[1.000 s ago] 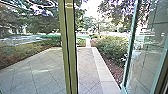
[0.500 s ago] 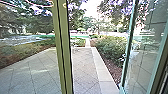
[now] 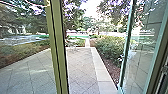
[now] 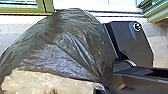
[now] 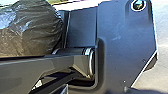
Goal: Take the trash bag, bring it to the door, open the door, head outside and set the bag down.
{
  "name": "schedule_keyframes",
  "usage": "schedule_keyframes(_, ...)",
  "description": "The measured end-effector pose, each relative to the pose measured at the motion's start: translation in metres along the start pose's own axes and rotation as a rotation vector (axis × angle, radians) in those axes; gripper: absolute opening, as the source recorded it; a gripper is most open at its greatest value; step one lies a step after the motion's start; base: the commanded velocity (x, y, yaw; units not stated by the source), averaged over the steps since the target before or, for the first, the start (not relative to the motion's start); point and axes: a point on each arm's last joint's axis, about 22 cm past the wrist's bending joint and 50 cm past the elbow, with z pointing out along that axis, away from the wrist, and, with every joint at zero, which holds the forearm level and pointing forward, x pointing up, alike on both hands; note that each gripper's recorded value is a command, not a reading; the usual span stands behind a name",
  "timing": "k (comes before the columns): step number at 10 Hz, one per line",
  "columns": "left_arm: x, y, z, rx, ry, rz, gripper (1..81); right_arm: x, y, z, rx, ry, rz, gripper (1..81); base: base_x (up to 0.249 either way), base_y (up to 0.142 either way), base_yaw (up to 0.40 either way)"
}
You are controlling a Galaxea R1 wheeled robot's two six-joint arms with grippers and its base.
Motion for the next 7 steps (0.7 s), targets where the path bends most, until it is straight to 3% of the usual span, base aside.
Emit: schedule_keyframes(7, -0.0006, 0.0, 0.0, 0.0, -0.001, 0.001, 1.0, -0.0004, -0.0029, 0.0008, 0.003, 0.0, 0.0, 81.1, 0.0, -0.102, 0.0)
